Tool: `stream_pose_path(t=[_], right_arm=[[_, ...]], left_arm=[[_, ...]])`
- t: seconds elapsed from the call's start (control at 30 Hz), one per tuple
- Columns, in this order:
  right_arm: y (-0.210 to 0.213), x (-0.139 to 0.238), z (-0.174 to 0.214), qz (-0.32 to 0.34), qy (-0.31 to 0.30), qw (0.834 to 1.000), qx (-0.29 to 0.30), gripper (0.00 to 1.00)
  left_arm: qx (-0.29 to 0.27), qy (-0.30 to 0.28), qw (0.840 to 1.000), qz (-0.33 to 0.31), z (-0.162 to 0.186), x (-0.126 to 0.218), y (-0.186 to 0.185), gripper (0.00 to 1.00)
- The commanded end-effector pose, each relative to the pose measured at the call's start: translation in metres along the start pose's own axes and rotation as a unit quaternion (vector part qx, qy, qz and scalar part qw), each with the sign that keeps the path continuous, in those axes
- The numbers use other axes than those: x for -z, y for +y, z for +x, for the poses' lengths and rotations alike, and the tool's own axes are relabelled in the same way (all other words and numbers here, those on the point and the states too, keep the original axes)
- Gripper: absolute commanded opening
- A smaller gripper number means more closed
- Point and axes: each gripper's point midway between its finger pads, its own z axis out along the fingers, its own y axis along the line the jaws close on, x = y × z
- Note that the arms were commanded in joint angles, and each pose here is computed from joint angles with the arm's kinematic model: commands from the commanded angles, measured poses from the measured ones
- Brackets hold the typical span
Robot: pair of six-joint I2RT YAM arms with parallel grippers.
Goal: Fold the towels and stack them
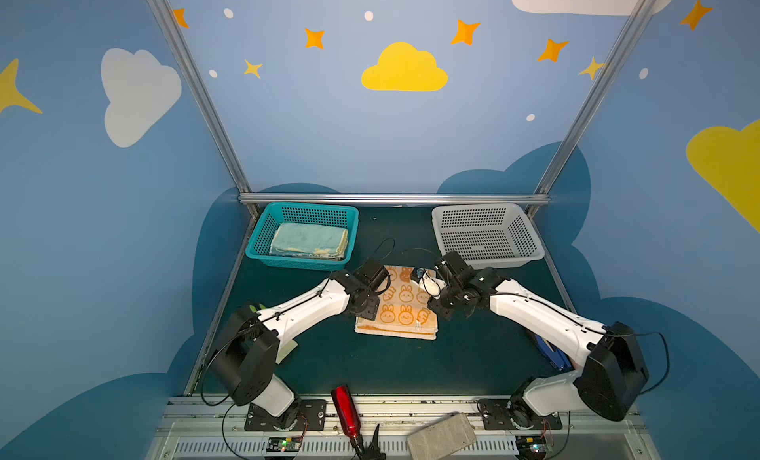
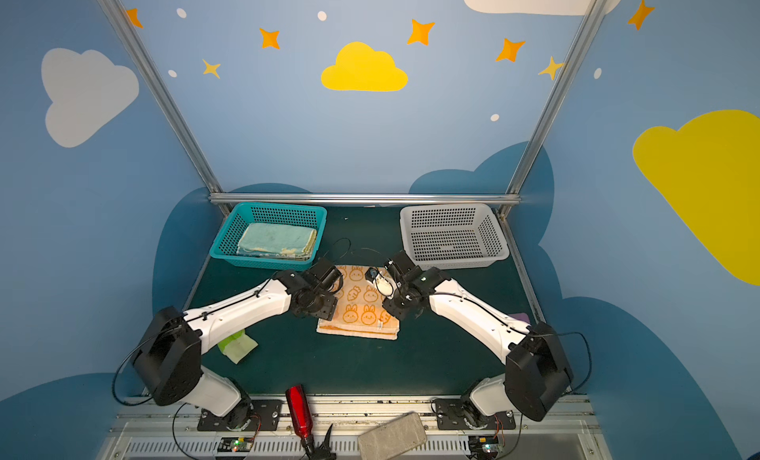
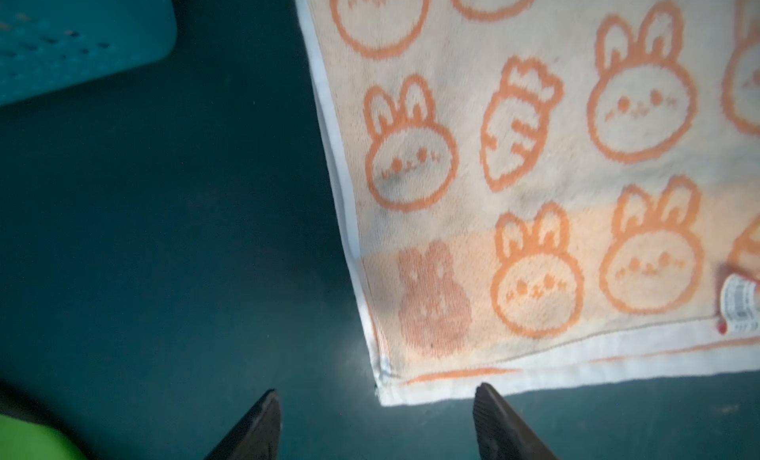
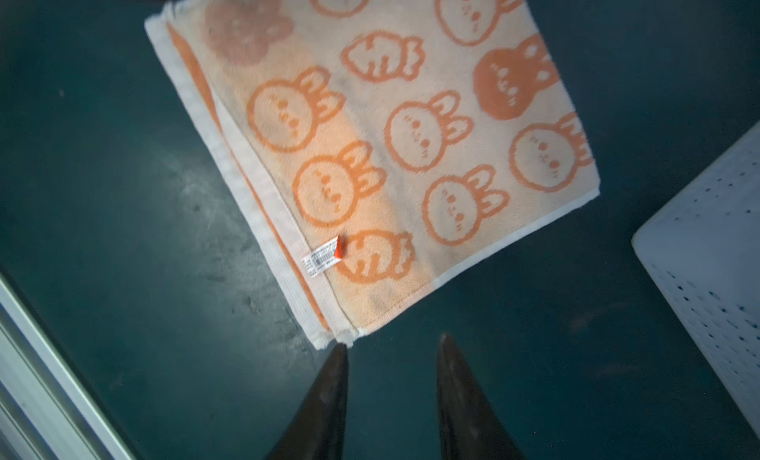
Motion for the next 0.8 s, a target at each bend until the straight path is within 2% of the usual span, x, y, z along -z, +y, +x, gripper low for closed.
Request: stream_pose_path(t=[0.0, 0.17, 0.33, 0.5, 0.77], right_arm=[[0.002, -0.007, 0.0, -0.022, 0.02, 0.991, -0.133, 0.32], [0.001, -0.036, 0.008, -0.024, 0.054, 0.975, -0.213, 0.31], [0.001, -0.069, 0.022, -0.022, 0.099, 0.959, -0.266, 0.31], [0.003, -0.09, 0.045, -0.011, 0.143, 0.948, -0.285, 0.31], [0.008, -0.093, 0.082, 0.012, 0.183, 0.936, -0.3, 0.32]], left_arm=[[-0.004, -0.016, 1.0, 0.001, -0.021, -0.008, -0.005, 0.73], [-0.012, 0.003, 1.0, 0.016, -0.022, -0.029, -0.017, 0.73], [-0.014, 0.024, 0.999, 0.018, -0.012, -0.047, -0.021, 0.71], [-0.014, 0.053, 0.998, 0.007, 0.009, -0.056, -0.018, 0.69], [-0.033, 0.104, 0.994, -0.022, 0.056, -0.063, -0.022, 0.68]])
